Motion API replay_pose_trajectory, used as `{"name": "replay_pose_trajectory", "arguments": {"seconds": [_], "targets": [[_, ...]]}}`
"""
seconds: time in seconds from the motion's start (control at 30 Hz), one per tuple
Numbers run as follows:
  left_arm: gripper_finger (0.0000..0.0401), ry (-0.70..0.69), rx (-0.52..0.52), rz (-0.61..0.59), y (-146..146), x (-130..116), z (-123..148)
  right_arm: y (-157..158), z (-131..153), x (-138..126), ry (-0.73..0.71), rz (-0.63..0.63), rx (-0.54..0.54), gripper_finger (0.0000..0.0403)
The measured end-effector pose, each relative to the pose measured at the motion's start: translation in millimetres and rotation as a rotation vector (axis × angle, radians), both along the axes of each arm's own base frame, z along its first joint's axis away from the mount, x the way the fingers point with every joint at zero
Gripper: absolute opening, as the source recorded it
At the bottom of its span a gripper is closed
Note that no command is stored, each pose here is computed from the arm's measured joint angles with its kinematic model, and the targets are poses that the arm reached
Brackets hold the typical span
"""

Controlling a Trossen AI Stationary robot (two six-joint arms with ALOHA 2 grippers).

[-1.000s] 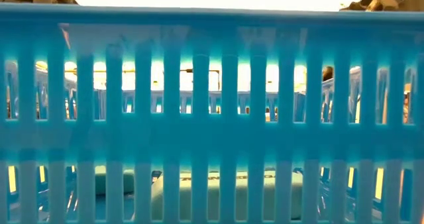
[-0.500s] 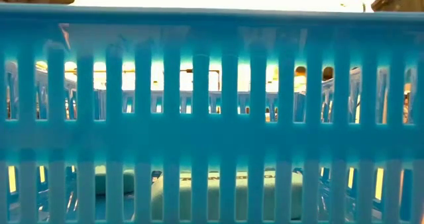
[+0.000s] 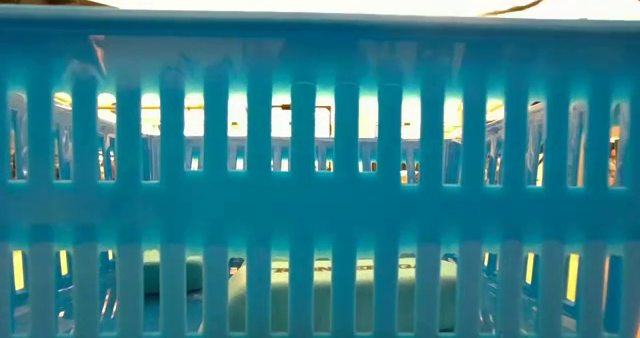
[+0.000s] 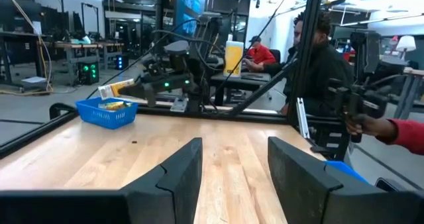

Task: Pick & Place School Supplies
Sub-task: Put the crayon box into the right blue bin, then return to Home position

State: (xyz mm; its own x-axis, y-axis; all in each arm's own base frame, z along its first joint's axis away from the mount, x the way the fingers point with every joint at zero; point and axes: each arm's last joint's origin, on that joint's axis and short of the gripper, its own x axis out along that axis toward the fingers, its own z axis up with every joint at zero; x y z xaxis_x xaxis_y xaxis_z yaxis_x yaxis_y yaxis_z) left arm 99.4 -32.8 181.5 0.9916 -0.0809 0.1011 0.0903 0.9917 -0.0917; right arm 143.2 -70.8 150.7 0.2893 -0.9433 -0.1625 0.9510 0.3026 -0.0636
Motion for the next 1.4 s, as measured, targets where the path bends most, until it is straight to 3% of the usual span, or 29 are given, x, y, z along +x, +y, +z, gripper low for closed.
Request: {"name": "replay_pose_trajectory", "arguments": {"seconds": [0.37,0.63,0.77,0.87,1.03,1.2,1.27,1.33,1.4], "targets": [[0.0173,-0.001,0.001,0.0,0,0,0,-17,-2,-11,0.023,-0.127,0.013,0.0038],[0.0173,-0.001,0.001,0.0,0,0,0,-20,-2,-12,-0.004,-0.147,0.02,0.0099],[0.0173,-0.001,0.001,0.0,0,0,0,-20,-2,-10,-0.024,-0.086,0.039,0.0139],[0.0173,-0.001,0.001,0.0,0,0,0,-19,3,-7,-0.123,-0.019,0.042,0.0167],[0.0173,-0.002,0.001,0.0,0,0,0,-8,21,5,-0.413,0.314,0.088,0.0195],[0.0173,-0.002,0.0,0.0,0,0,0,17,43,13,-0.725,0.838,0.26,0.0205],[0.0173,-0.002,0.0,0.0,0,0,0,31,50,13,-0.749,1.119,0.331,0.0205],[0.0173,-0.002,0.0,0.0,0,0,0,47,58,13,-0.711,1.409,0.295,0.0203],[0.0173,-0.002,0.0,-0.001,0,0,0,63,63,10,-0.687,1.595,0.246,0.0202]]}}
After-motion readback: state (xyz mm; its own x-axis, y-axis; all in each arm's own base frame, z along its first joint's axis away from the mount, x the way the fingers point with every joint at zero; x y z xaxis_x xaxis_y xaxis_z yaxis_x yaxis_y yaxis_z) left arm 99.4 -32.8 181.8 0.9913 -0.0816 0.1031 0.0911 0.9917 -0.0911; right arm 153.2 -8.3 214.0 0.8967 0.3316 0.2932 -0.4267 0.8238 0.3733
